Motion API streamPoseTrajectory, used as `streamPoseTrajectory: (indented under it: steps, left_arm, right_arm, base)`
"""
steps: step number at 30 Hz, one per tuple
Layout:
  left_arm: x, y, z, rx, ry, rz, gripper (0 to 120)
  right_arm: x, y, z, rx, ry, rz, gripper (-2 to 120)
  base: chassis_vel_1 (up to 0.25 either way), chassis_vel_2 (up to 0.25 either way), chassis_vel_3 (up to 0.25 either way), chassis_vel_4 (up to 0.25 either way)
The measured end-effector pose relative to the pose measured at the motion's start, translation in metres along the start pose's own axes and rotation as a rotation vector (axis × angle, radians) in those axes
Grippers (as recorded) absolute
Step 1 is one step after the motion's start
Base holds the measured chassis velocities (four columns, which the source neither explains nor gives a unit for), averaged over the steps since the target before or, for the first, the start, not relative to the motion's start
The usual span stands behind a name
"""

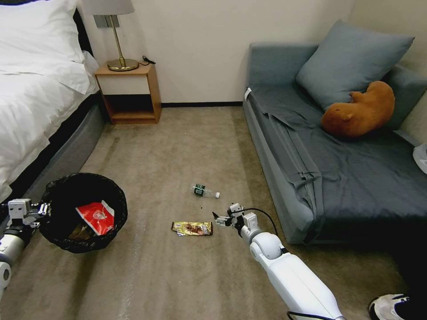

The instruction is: Pick up the trash bin, then pick up the garbage on the floor and place it into the trash bin.

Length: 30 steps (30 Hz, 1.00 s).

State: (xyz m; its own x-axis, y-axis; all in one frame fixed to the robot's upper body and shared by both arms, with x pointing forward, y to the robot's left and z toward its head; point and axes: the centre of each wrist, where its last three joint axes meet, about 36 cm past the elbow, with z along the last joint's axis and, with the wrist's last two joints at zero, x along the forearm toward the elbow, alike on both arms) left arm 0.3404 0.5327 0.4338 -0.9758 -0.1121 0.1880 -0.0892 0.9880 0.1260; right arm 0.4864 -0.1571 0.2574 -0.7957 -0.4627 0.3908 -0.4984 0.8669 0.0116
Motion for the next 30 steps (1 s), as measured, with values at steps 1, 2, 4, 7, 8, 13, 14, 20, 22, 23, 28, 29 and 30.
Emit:
streamPoseTrajectory:
  steps: [1,2,4,7,8,13,14,20,22,23,28,29,30]
  left_arm:
    - [0.000,0.000,0.000,0.000,0.000,0.000,4]
    - [0.000,0.000,0.000,-0.001,-0.001,0.001,4]
    - [0.000,0.000,0.000,-0.002,-0.002,0.002,4]
    - [0.000,-0.001,0.001,-0.003,0.000,0.007,4]
    - [0.000,-0.001,0.001,-0.003,0.000,0.008,4]
    - [-0.002,-0.004,0.001,-0.001,-0.001,0.012,4]
    - [-0.002,-0.004,0.001,-0.001,-0.001,0.012,4]
    - [-0.005,-0.007,0.003,-0.004,0.004,0.020,4]
    - [-0.005,-0.007,0.003,-0.004,0.004,0.021,4]
    - [-0.005,-0.007,0.003,-0.004,0.004,0.021,4]
    - [-0.006,-0.007,0.003,-0.004,0.003,0.022,4]
    - [-0.006,-0.007,0.003,-0.004,0.004,0.021,4]
    - [-0.006,-0.006,0.004,-0.003,0.005,0.021,4]
  right_arm:
    - [0.000,0.000,0.000,0.000,0.000,0.000,100]
    - [0.000,0.000,0.002,-0.002,-0.004,-0.020,100]
    - [0.000,-0.001,0.004,-0.002,-0.007,-0.035,100]
    - [-0.001,-0.001,0.006,-0.004,-0.006,-0.043,100]
    - [-0.001,-0.001,0.006,-0.004,-0.006,-0.046,100]
    - [-0.001,-0.003,0.009,-0.007,-0.008,-0.069,100]
    - [-0.001,-0.003,0.009,-0.007,-0.008,-0.069,100]
    - [-0.003,-0.009,0.009,-0.007,-0.011,-0.077,100]
    - [-0.004,-0.009,0.009,-0.006,-0.011,-0.076,100]
    - [-0.004,-0.010,0.009,-0.006,-0.011,-0.076,100]
    - [-0.005,-0.009,0.010,-0.008,-0.007,-0.076,100]
    - [-0.006,-0.009,0.010,-0.007,-0.006,-0.077,100]
    - [-0.006,-0.008,0.011,-0.007,-0.004,-0.079,100]
  base:
    - [0.000,0.000,0.000,0.000]
    - [0.000,0.000,0.000,0.000]
    - [0.000,0.000,0.000,0.000]
    - [0.000,0.000,0.000,0.000]
    - [0.000,0.000,0.000,0.000]
    - [0.000,0.000,0.000,0.000]
    - [0.000,0.000,0.000,0.000]
    - [0.000,0.000,0.000,0.000]
    - [0.000,0.000,0.000,0.000]
    - [-0.047,0.043,0.053,-0.040]
    - [-0.074,0.063,0.068,-0.054]
    - [-0.094,0.074,0.084,-0.076]
    - [-0.085,0.062,0.082,-0.082]
